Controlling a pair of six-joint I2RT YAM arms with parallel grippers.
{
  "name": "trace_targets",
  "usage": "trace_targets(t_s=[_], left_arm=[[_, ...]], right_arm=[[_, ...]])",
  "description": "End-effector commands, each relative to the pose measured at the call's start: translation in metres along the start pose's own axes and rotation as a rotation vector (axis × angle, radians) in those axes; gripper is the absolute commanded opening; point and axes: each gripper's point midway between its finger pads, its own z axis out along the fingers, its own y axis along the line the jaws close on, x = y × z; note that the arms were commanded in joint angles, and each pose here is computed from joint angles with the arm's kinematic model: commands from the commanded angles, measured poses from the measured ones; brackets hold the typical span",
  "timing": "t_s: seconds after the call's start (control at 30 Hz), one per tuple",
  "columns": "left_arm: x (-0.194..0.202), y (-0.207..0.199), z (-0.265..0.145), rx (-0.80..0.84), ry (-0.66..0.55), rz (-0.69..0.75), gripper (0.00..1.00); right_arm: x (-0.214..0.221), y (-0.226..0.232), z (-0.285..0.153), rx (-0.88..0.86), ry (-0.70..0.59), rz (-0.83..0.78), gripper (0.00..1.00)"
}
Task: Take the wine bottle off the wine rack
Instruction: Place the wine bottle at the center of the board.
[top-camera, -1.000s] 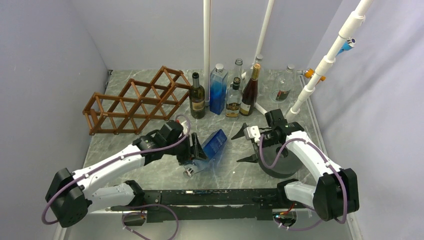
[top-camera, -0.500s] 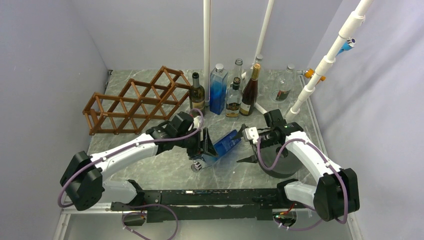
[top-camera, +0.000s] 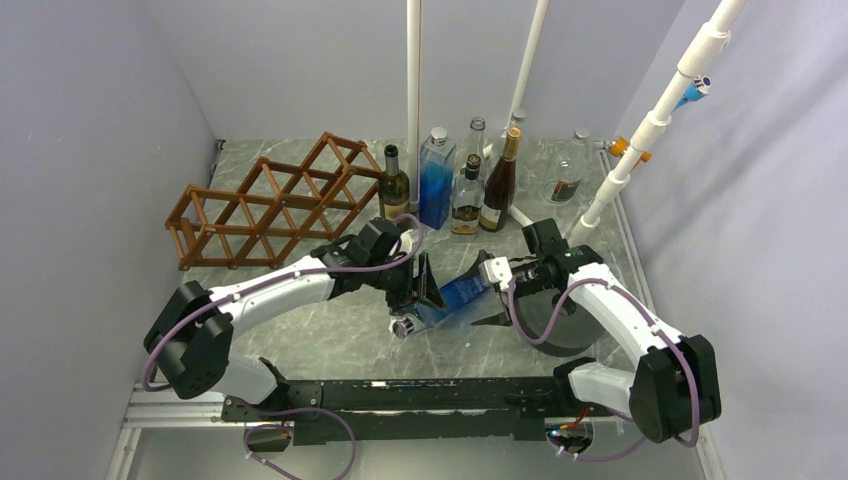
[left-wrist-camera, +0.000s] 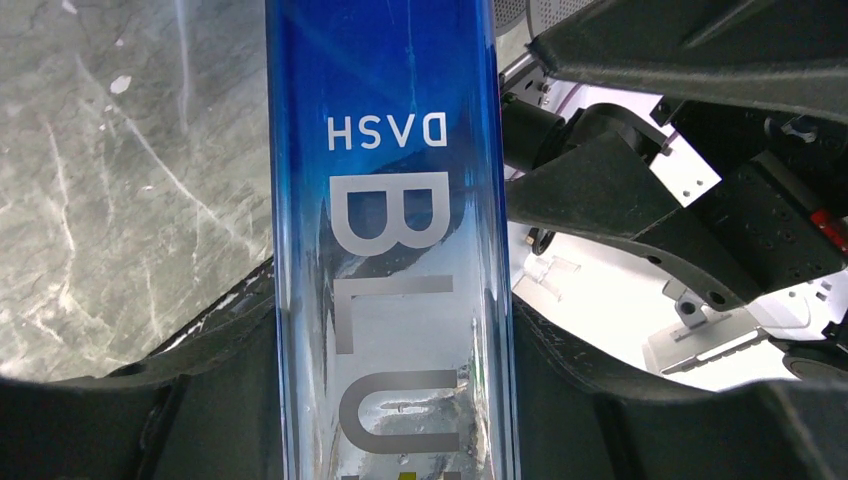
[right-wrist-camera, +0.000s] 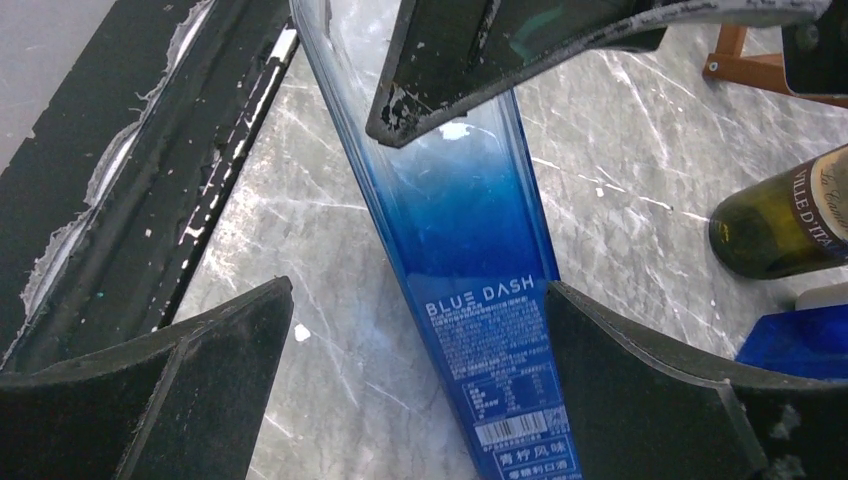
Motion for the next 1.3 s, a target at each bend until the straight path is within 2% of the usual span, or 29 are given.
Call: trace_targets(t_s=[0.0,0.6,0.9,1.1,1.27], left_arm=[[-0.016,-0.077,-0.017,0.257,-0.028,0.176,0.0],[-0.013,-0.079,-0.006,0.254,0.052,0.172,0.0],[-0.017,-0.085,-0.002,0.252,0.074,0.187,0.0],[-0.016,-0.084,0.002,0.25,0.1,0.18,0.0],[-0.016,-0.083,0.001,0.247,0.099,0.192,0.0]], right_arm=[[-0.006,-0.004,0.004,0.003,-0.007,-0.065,0.99],[0.007,-0.022,0.006,0.071,0.106,-0.089,0.99],[0.015,-0.015,0.026,0.023,0.12,-0.074,0.99],[0.022,-0.014,0.036,0.0,0.132,-0.061,0.91],[0.028,-0.016,0.037,-0.001,0.146,-0.057,0.8]])
